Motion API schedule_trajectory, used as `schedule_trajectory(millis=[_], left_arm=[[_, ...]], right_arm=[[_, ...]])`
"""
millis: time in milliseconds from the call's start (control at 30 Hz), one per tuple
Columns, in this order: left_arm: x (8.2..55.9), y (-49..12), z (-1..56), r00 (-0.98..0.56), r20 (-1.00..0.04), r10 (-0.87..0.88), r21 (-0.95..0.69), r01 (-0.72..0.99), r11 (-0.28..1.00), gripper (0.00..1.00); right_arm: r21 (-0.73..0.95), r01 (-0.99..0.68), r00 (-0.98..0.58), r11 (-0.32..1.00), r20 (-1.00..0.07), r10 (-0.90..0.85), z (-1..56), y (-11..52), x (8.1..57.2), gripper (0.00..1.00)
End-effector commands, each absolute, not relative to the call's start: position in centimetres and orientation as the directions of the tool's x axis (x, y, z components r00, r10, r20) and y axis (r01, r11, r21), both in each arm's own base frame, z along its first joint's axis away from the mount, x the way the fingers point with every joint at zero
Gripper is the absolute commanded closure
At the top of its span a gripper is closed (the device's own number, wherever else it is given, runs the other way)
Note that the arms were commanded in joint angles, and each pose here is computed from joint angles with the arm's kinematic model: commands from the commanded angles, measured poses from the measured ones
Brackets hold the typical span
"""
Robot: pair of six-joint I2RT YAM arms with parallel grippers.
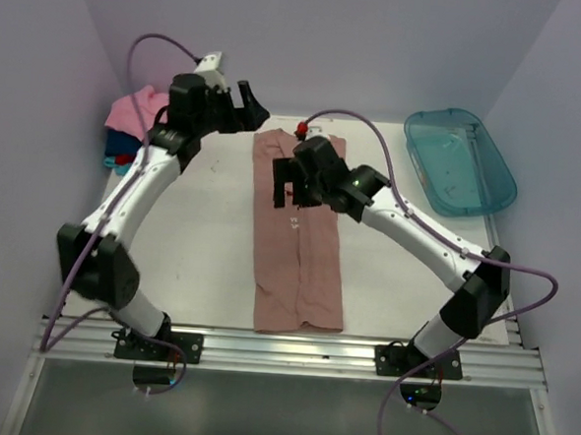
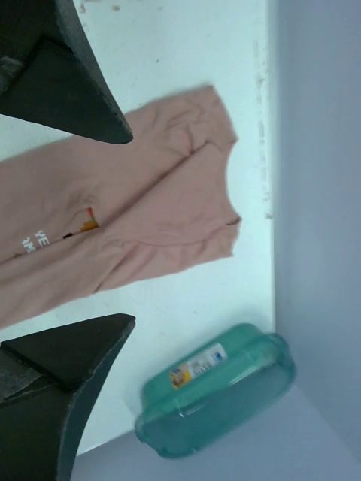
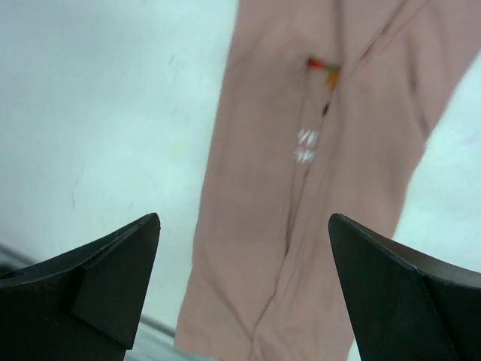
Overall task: Fold and stack the t-shirts
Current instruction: Rotate the tshirt 90 degrees
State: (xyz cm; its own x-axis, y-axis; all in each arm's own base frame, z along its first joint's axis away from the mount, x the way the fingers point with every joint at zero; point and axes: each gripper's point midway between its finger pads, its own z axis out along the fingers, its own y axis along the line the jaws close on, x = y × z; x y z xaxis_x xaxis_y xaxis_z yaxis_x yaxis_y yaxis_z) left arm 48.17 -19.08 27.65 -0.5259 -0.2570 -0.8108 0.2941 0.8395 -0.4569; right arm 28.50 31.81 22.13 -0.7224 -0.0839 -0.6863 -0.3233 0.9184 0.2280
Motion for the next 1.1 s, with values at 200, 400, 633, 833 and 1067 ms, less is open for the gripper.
schedule_trajectory(millis=[200,400,633,833,1067], left_arm=[[34.1,-14.4,25.2,-0.541,-0.800,-0.259,-0.425,0.205,0.882,0.02],[29.4,-13.0,25.7,-0.519,-0.816,-0.257,-0.416,0.217,0.883,0.02],[27.3,-12.6,23.2,-0.582,-0.780,-0.231,-0.413,0.199,0.889,0.03],[27.1,-12.4,22.3,-0.593,-0.772,-0.228,-0.410,0.190,0.892,0.03],[27.0,-12.4,21.4,-0.605,-0.761,-0.234,-0.415,0.178,0.892,0.03]], right_arm=[[0.176,-0.082,-0.715,0.981,-0.696,0.065,18.0,25.3,47.9,0.04],[0.287,-0.081,-0.691,0.955,-0.706,0.154,17.0,25.8,54.4,0.34],[0.473,-0.020,-0.727,0.881,-0.612,0.312,13.6,25.6,58.0,0.52],[0.516,0.002,-0.760,0.857,-0.556,0.337,11.0,25.7,58.5,0.54],[0.553,0.001,-0.801,0.833,-0.498,0.332,8.4,26.6,57.9,0.55]])
